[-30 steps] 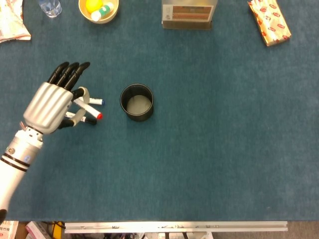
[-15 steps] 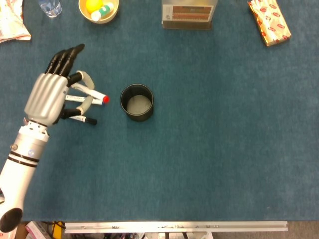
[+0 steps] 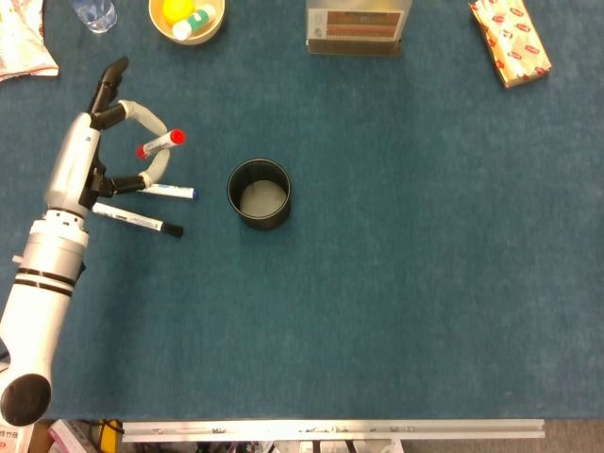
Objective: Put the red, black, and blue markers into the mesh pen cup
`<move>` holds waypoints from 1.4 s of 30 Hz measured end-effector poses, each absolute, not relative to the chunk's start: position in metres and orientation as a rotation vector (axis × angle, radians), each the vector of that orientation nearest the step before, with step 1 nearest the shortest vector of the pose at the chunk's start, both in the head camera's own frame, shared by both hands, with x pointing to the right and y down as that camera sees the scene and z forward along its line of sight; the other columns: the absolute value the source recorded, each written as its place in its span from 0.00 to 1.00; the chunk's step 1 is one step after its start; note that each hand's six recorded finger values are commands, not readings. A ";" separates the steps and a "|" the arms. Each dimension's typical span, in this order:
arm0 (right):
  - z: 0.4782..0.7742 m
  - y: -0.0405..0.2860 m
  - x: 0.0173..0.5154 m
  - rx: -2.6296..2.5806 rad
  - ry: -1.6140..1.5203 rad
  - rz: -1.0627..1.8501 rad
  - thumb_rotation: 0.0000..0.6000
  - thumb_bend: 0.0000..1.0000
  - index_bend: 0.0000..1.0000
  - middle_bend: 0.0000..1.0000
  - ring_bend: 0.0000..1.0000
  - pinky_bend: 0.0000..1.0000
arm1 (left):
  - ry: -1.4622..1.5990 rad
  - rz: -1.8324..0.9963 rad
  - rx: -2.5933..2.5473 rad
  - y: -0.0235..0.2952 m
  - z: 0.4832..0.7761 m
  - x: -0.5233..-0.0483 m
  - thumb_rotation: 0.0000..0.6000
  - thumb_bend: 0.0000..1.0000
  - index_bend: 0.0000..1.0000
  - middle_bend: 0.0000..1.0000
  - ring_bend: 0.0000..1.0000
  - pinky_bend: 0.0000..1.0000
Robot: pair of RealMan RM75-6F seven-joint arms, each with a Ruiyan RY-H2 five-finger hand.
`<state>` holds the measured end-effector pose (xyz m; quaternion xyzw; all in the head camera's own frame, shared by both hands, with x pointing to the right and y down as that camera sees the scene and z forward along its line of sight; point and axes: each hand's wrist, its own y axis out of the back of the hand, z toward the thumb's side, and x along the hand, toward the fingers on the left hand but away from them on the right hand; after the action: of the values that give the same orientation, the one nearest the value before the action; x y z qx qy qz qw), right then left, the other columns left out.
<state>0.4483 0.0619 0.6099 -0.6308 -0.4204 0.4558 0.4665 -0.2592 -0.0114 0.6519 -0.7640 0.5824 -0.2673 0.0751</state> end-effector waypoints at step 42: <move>0.597 0.059 0.444 -1.521 -1.004 1.107 1.00 0.00 0.14 0.17 0.13 0.30 | 1.871 -0.640 -2.750 -0.008 0.713 -0.211 1.00 0.34 0.61 0.00 0.00 0.06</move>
<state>0.4436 0.0586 0.5972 -0.6242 -0.4123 0.4545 0.4835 -0.2105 -0.0084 0.7131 -0.8058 0.5481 -0.1877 -0.1226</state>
